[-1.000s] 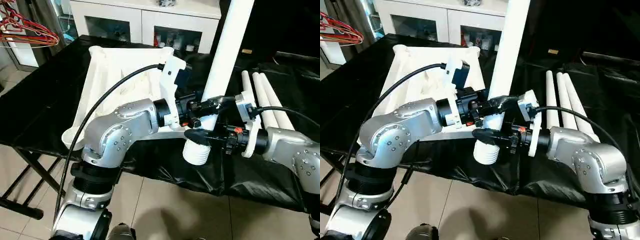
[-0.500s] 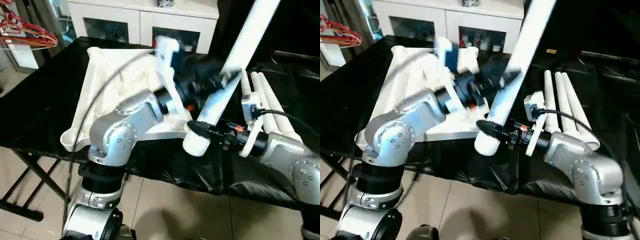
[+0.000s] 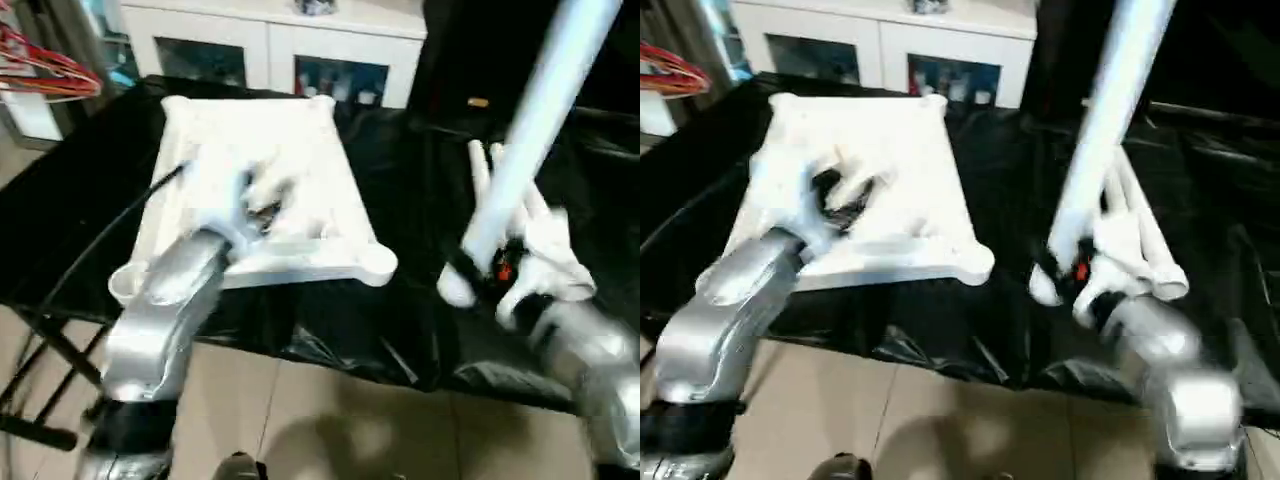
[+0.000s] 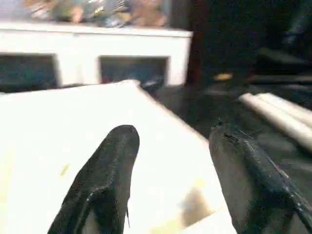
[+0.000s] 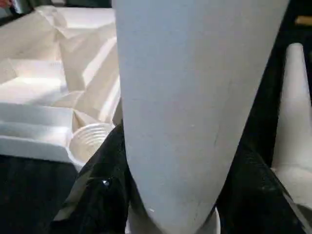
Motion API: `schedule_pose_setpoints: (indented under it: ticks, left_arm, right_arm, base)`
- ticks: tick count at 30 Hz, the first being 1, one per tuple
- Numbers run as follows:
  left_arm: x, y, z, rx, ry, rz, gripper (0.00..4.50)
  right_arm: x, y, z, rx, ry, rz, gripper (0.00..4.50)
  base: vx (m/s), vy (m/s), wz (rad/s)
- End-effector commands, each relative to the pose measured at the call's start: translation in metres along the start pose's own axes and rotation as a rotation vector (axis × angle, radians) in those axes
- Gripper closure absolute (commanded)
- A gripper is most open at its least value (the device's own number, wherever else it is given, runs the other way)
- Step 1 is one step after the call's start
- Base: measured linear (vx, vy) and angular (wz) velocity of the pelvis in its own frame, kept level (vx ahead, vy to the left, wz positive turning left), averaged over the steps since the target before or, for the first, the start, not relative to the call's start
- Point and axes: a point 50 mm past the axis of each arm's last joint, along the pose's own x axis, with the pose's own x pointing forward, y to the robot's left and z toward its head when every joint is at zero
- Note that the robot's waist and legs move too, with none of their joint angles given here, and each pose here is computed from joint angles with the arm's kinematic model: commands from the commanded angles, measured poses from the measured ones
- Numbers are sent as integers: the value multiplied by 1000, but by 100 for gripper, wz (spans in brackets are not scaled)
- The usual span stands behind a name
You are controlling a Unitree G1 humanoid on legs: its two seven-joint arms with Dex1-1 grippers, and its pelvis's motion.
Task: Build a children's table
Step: Pick table leg, then move to table
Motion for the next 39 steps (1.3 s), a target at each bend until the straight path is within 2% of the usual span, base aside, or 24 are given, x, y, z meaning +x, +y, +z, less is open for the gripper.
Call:
schedule_pose_setpoints:
  ticks: [1,3,4,5,8,9,11,12,13,15,23,26,35,39]
  left_arm:
    - [-18,4,-7,86,-14,73,177]
    - [-27,6,-10,141,-48,123,177]
    - [-33,2,-15,148,-51,119,177]
    - [-33,2,-15,148,-51,118,177]
    - [-39,-6,-26,124,-23,75,177]
    - [-41,-10,-32,107,-7,56,177]
    - [-42,-10,-34,101,-1,57,177]
    - [-43,-11,-38,93,15,67,177]
    - [-43,-11,-39,86,18,64,177]
    - [-43,-13,-41,87,16,60,177]
    - [-42,-8,-39,87,4,78,177]
    - [-43,-7,-37,96,-2,87,177]
    - [-42,-7,-37,99,-6,89,177]
    - [-40,-11,-38,93,-7,69,177]
  right_arm:
    - [-10,0,8,-87,-118,-145,261]
    - [-14,1,8,-78,-218,-154,261]
    - [-16,0,4,-76,-245,-175,261]
    - [-16,0,3,-76,-246,-178,261]
    - [-18,-2,-13,1,-160,-223,261]
    - [-19,2,-19,32,-134,-174,261]
    - [-21,6,-20,25,-151,-130,261]
    - [-23,16,-22,34,-163,-46,261]
    - [-22,20,-25,55,-149,-15,261]
    - [-22,23,-29,74,-143,0,261]
    - [-13,24,-30,18,-136,13,261]
    - [-10,27,-30,23,-136,61,261]
    - [-7,26,-28,12,-148,78,261]
    - [-9,25,-30,0,-133,85,261]
  base:
    - [0,0,0]
    - [0,0,0]
    - [0,0,0]
    - [0,0,0]
    - [0,0,0]
    - [0,0,0]
    - [0,0,0]
    - [0,0,0]
    - [0,0,0]
    - [-27,10,-6]
    - [1,-27,1]
    - [-30,-10,32]
    - [114,29,3]
    - [139,-89,-5]
